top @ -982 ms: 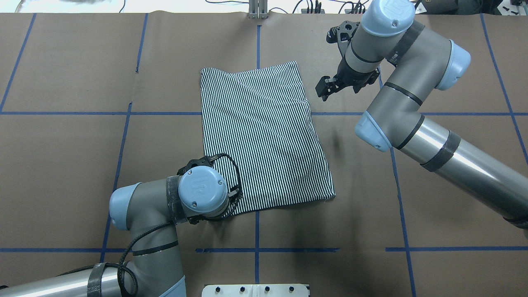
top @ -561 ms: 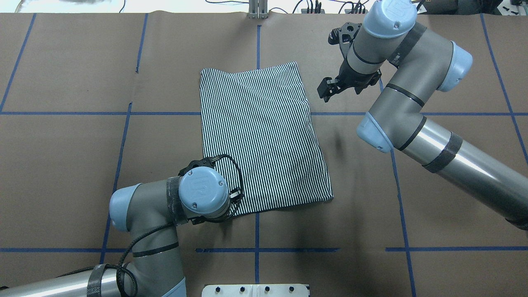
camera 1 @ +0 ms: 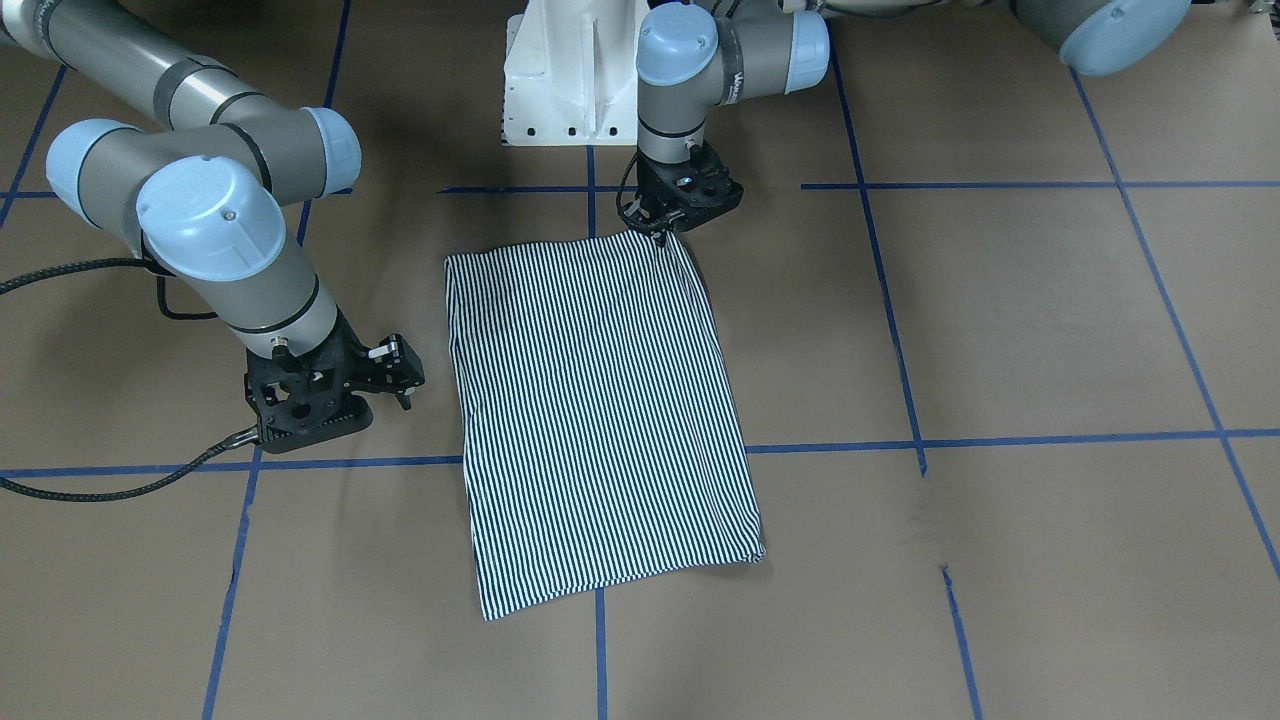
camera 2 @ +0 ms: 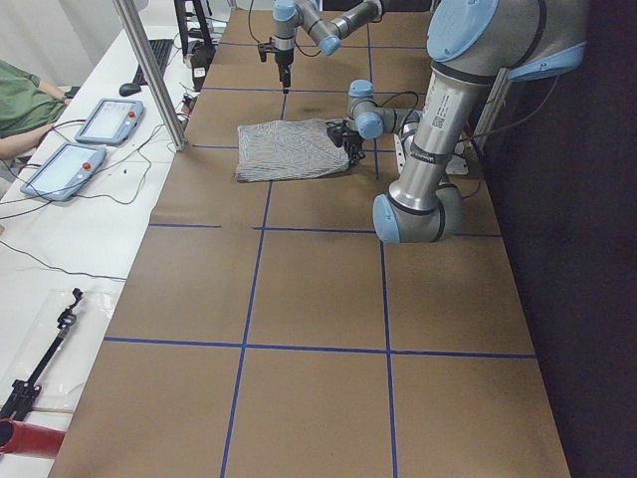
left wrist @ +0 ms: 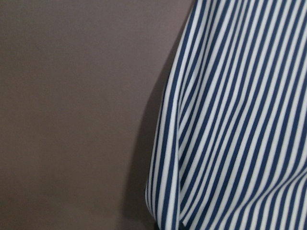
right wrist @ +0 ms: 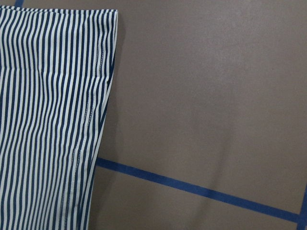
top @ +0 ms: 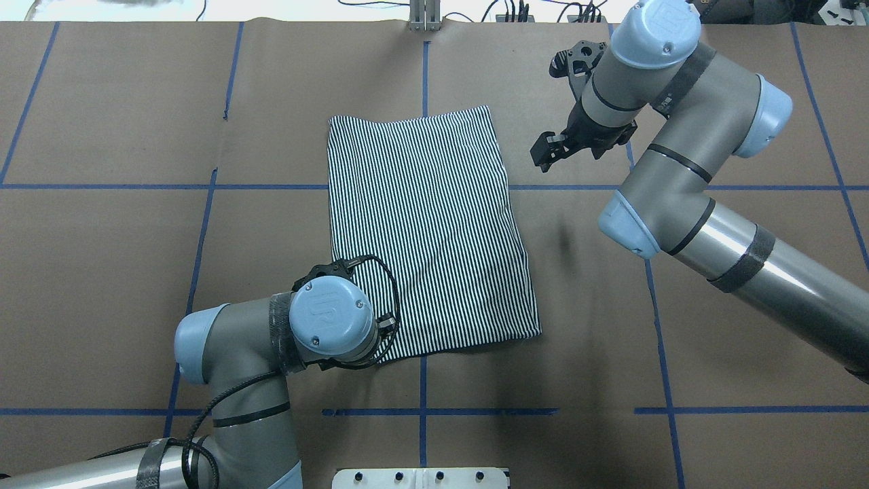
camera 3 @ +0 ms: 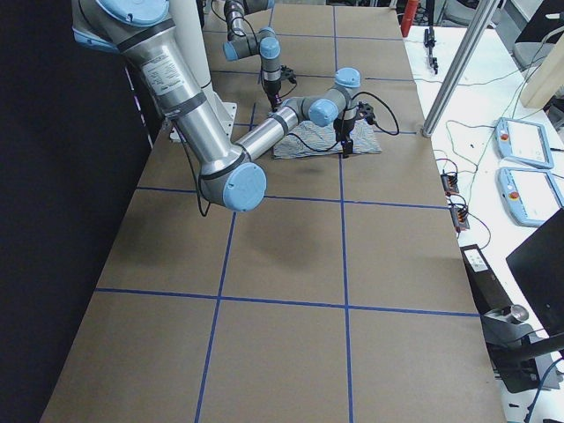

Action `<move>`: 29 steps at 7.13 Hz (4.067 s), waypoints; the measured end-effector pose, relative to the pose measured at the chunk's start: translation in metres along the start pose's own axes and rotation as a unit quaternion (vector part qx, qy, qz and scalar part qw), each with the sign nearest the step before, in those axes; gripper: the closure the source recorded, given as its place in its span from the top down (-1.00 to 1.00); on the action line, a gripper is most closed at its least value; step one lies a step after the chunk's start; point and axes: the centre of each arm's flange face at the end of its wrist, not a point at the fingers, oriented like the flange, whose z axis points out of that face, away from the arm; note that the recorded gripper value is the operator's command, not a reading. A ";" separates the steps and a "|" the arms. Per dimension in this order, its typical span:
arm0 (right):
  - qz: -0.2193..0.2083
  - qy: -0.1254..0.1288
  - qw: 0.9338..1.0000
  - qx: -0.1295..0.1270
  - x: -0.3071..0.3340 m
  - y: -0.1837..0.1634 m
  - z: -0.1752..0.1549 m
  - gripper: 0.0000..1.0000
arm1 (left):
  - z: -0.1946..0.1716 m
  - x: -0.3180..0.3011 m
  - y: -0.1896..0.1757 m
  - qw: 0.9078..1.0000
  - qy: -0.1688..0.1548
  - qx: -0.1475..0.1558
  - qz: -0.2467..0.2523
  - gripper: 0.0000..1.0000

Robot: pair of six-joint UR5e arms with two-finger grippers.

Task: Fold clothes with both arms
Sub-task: 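Lower the right gripper to the other near corner beside the left gripper, then grasp the near edge with both grippers and lift it toward the far edge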

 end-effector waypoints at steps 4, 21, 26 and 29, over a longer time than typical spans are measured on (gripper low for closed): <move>0.189 -0.040 0.980 -0.038 -0.105 0.088 0.019 1.00 | -0.008 -0.011 -0.002 1.000 0.007 0.001 0.021 -1.00; 0.460 0.037 0.887 -0.019 -0.206 0.205 0.089 -1.00 | -0.015 -0.012 0.016 0.999 0.018 -0.009 0.047 -1.00; 0.462 0.021 0.887 -0.018 -0.212 0.202 0.073 -1.00 | -0.014 -0.013 0.021 0.999 0.017 -0.011 0.050 -1.00; 0.458 0.009 0.889 -0.024 -0.221 0.206 0.059 -1.00 | -0.017 -0.014 0.025 0.998 0.019 -0.014 0.060 -1.00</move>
